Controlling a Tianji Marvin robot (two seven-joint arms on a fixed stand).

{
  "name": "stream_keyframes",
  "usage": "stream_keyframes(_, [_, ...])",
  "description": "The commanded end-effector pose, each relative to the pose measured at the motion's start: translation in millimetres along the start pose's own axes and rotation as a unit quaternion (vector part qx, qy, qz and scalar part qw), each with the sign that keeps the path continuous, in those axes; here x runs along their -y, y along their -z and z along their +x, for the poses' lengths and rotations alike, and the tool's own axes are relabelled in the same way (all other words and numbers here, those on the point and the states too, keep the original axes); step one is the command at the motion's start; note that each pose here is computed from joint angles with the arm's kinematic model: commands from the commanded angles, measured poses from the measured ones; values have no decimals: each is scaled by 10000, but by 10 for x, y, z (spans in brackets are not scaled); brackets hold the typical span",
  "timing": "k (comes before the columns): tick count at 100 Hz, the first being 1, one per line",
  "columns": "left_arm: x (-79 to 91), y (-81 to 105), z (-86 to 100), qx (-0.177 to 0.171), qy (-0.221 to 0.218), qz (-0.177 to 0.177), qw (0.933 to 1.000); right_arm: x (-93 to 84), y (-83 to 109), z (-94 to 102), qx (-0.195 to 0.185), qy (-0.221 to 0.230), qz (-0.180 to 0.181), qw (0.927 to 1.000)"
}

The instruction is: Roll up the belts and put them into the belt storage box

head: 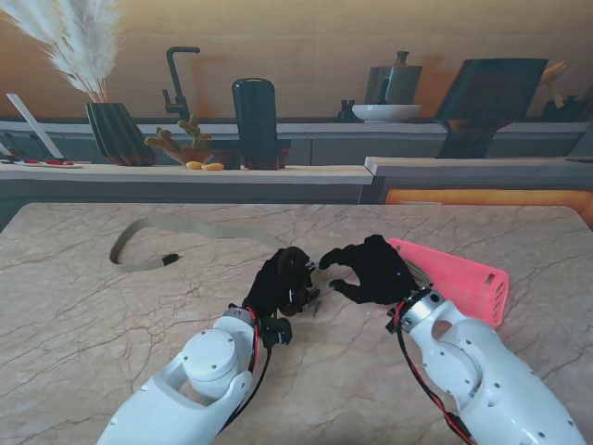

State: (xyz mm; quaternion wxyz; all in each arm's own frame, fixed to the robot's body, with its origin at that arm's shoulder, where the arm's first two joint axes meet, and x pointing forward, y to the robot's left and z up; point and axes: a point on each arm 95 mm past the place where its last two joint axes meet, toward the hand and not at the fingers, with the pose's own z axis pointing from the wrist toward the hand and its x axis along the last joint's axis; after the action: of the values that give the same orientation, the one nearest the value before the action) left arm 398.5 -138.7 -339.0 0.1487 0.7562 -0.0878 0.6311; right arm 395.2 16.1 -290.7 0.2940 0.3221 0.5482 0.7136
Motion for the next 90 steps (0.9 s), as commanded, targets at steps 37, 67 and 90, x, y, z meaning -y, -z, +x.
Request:
stream_keyframes(37, [25, -87, -73, 345, -49, -588, 9977, -148, 14, -53, -570, 454, 690, 9950])
stream_keyframes(67, [21, -116, -117, 467, -218, -844, 9951, -223, -133, -31, -825, 681, 816, 9909])
stream_keyframes(90, [25, -126, -141, 515, -433, -1041, 9923, -185, -272, -17, -969, 806, 1074, 9862])
